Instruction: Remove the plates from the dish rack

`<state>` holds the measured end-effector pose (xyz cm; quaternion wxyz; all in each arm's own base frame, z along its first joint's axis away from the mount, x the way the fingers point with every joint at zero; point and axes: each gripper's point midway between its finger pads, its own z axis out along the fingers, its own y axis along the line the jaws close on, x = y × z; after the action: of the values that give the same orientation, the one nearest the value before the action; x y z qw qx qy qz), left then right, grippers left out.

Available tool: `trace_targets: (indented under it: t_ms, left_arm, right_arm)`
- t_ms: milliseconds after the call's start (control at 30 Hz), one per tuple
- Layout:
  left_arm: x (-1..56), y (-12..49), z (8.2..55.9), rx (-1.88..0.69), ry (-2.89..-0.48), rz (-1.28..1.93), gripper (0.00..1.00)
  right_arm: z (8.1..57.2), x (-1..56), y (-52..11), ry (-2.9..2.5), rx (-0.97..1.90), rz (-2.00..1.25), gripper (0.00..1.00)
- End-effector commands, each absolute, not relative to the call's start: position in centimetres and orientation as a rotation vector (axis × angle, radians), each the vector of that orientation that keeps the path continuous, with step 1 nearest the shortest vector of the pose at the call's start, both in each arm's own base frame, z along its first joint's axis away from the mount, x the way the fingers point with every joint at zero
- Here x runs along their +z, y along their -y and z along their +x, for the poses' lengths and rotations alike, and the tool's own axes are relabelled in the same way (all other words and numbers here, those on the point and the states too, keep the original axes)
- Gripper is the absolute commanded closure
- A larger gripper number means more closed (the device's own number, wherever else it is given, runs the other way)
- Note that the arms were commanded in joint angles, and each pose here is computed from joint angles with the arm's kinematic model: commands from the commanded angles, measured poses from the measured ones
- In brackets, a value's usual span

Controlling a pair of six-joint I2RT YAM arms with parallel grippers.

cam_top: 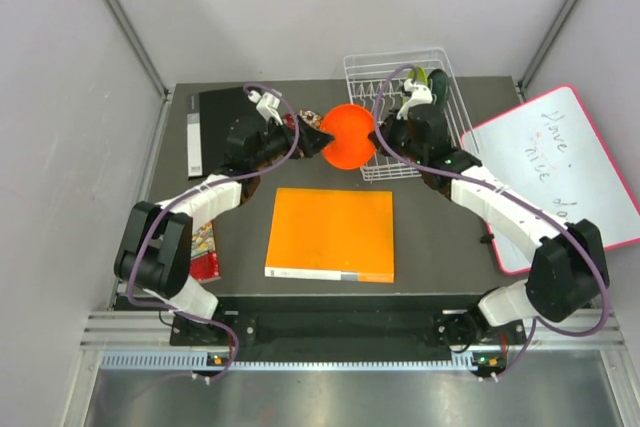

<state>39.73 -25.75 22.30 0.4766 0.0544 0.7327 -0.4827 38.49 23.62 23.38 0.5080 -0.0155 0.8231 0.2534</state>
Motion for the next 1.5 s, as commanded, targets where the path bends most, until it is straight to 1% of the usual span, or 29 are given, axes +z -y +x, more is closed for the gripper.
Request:
trace_targets:
  t_ms: [0, 167, 233, 267, 300, 333, 367, 400, 433, 500, 600, 733, 767, 800, 833, 867, 900, 933, 967, 1000, 1033, 1133, 1200, 1300, 1467]
  left_arm:
    - [24.8, 25.2, 39.8, -1.162, -1.681, 0.134, 0.01]
    - [23.7, 25.3, 39.9, -1.168, -1.698, 0.114, 0.05]
    - [23.5, 25.2, 40.0, -1.161, -1.700, 0.108, 0.09]
    - [23.5, 25.2, 40.0, -1.159, -1.701, 0.107, 0.12]
    - [23.3, 25.1, 40.1, -1.151, -1.701, 0.100, 0.21]
    - [23.2, 25.0, 40.2, -1.145, -1.703, 0.093, 0.24]
    - [23.1, 24.8, 40.3, -1.133, -1.708, 0.083, 0.30]
    - [22.9, 24.7, 40.3, -1.126, -1.710, 0.079, 0.44]
    - [22.8, 24.7, 40.3, -1.121, -1.711, 0.081, 0.49]
    - [22.5, 24.8, 40.4, -1.120, -1.718, 0.081, 0.55]
    - [21.9, 24.8, 40.4, -1.126, -1.734, 0.077, 0.47]
    - [21.9, 24.9, 40.3, -1.135, -1.725, 0.076, 0.55]
    - [21.7, 24.9, 40.4, -1.135, -1.730, 0.077, 0.68]
    - [21.7, 24.9, 40.4, -1.136, -1.733, 0.078, 0.69]
    - [21.6, 25.0, 40.4, -1.137, -1.735, 0.084, 0.73]
    - [21.7, 25.0, 40.4, -1.132, -1.733, 0.086, 0.91]
    - [21.7, 24.8, 40.6, -1.119, -1.732, 0.080, 1.00]
    - [21.2, 24.6, 40.8, -1.094, -1.750, 0.085, 1.00]
    - [21.1, 24.5, 41.1, -1.073, -1.758, 0.086, 1.00]
    - [21.6, 24.3, 41.6, -1.054, -1.753, 0.085, 1.00]
    - [21.2, 24.2, 41.8, -1.031, -1.768, 0.086, 1.00]
    - [21.3, 23.4, 42.8, -0.991, -1.763, 0.058, 1.00]
    - [21.1, 22.2, 44.1, -0.961, -1.774, 0.014, 1.00]
    - [20.7, 19.9, 46.4, -0.945, -1.777, -0.053, 1.00]
    - [19.0, 16.1, 50.2, -0.896, -1.781, -0.161, 1.00]
  right_arm:
    - [37.8, 27.9, -26.2, -1.825, 0.824, -0.025, 1.00]
    - [37.0, 26.8, -26.5, -1.829, 0.879, -0.008, 1.00]
    - [37.0, 26.4, -26.4, -1.831, 0.888, 0.006, 1.00]
    - [36.9, 26.4, -26.4, -1.827, 0.895, 0.010, 1.00]
    - [36.8, 26.3, -26.6, -1.829, 0.911, 0.010, 1.00]
    - [36.8, 26.2, -26.6, -1.823, 0.915, 0.012, 1.00]
    - [36.8, 26.1, -26.6, -1.825, 0.916, 0.014, 1.00]
    - [36.7, 25.9, -26.7, -1.830, 0.919, 0.015, 1.00]
    - [36.8, 26.0, -26.6, -1.816, 0.930, 0.021, 1.00]
    - [36.6, 26.1, -26.9, -1.807, 0.975, 0.022, 1.00]
    - [36.6, 26.4, -27.2, -1.788, 1.001, 0.016, 1.00]
    - [36.7, 26.8, -27.4, -1.774, 1.023, 0.013, 1.00]
    - [36.7, 26.8, -27.5, -1.775, 1.025, 0.015, 1.00]
    - [36.7, 26.8, -27.5, -1.772, 1.027, 0.014, 1.00]
    - [36.8, 26.8, -27.4, -1.771, 1.029, 0.015, 1.00]
    - [36.9, 26.8, -27.5, -1.769, 1.029, 0.013, 1.00]
    - [36.9, 26.8, -27.5, -1.770, 1.034, 0.020, 1.00]
    - [36.9, 26.8, -27.5, -1.770, 1.034, 0.020, 0.99]
    - [37.0, 26.7, -27.6, -1.774, 1.031, 0.018, 0.94]
    - [37.3, 26.5, -27.4, -1.781, 1.007, 0.018, 0.79]
    - [37.4, 26.5, -27.2, -1.790, 0.984, 0.019, 0.72]
    - [38.3, 26.4, -26.0, -1.816, 0.885, 0.026, 0.57]
    - [39.0, 26.5, -25.0, -1.822, 0.810, 0.029, 0.45]
    - [40.4, 27.3, -22.8, -1.828, 0.694, 0.054, 0.44]
    - [42.4, 27.7, -19.5, -1.843, 0.579, 0.060, 0.43]
